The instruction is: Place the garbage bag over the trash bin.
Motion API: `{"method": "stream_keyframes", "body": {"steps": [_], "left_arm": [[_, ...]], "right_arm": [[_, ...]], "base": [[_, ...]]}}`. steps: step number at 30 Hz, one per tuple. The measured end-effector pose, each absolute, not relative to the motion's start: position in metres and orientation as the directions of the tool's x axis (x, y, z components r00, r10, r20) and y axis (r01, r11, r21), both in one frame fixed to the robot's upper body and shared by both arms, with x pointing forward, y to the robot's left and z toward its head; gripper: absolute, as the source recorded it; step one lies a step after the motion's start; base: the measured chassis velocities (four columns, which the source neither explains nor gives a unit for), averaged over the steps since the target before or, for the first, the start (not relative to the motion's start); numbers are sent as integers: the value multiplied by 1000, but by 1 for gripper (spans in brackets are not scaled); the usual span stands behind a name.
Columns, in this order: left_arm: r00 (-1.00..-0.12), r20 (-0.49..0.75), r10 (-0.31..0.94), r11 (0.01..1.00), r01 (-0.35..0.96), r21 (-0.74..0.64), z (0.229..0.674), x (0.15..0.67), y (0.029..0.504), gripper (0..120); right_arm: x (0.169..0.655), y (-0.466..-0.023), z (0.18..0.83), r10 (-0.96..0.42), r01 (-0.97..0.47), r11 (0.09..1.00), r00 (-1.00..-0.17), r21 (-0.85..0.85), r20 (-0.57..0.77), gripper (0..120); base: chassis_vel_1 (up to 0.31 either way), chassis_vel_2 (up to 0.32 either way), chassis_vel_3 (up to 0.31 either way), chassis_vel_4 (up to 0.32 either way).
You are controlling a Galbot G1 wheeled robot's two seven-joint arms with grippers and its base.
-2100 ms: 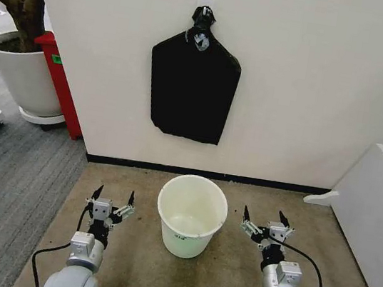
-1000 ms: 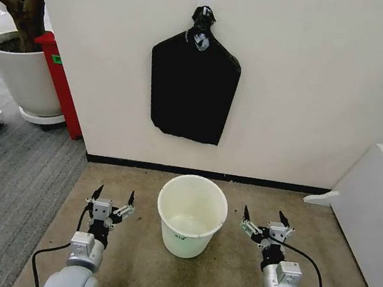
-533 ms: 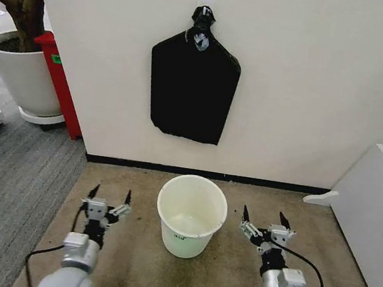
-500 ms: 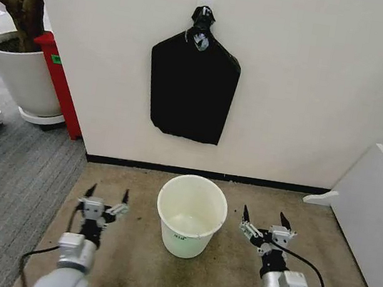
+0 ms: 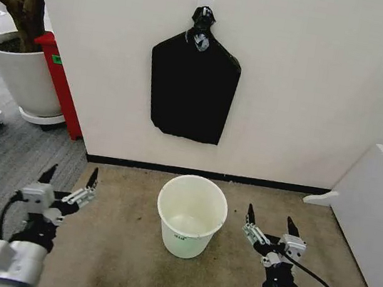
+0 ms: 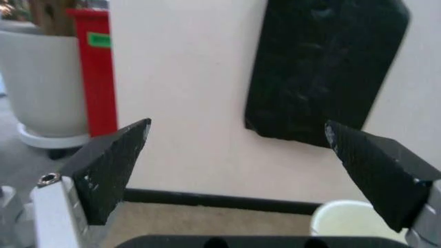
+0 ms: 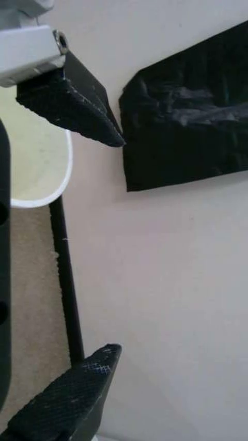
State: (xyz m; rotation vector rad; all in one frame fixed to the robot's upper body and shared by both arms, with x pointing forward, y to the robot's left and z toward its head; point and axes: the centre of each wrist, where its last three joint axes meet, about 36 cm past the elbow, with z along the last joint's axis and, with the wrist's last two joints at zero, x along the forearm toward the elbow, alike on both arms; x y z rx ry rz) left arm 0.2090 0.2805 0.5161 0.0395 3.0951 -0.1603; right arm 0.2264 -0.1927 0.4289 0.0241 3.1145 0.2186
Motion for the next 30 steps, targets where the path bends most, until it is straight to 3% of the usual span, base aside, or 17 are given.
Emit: {"method": "stream_keyframes", "body": {"steps": [7,15,21,30], "left_arm": [[-999,-37,33,993,37,-108,515,208,281,100],[-999,-35,39,995,42,-93,515,209,284,100],[-998,-31,54,994,56,-94,519,213,289,100],[-996,-31,84,995,86,-58,523,219,293,100]], "right_arm": [[232,-203,430,7,9,986,-1000,167,8,100],[251,-219,441,-43,-39,947,-999,318,4,100],[299,-221,461,-114,-121,815,-992,567,-48,100],[358,-195,479,-206,-186,639,-976,747,-67,100]], "base": [[0,0,0,0],[0,0,0,0],[0,0,0,0],[0,0,0,0]]}}
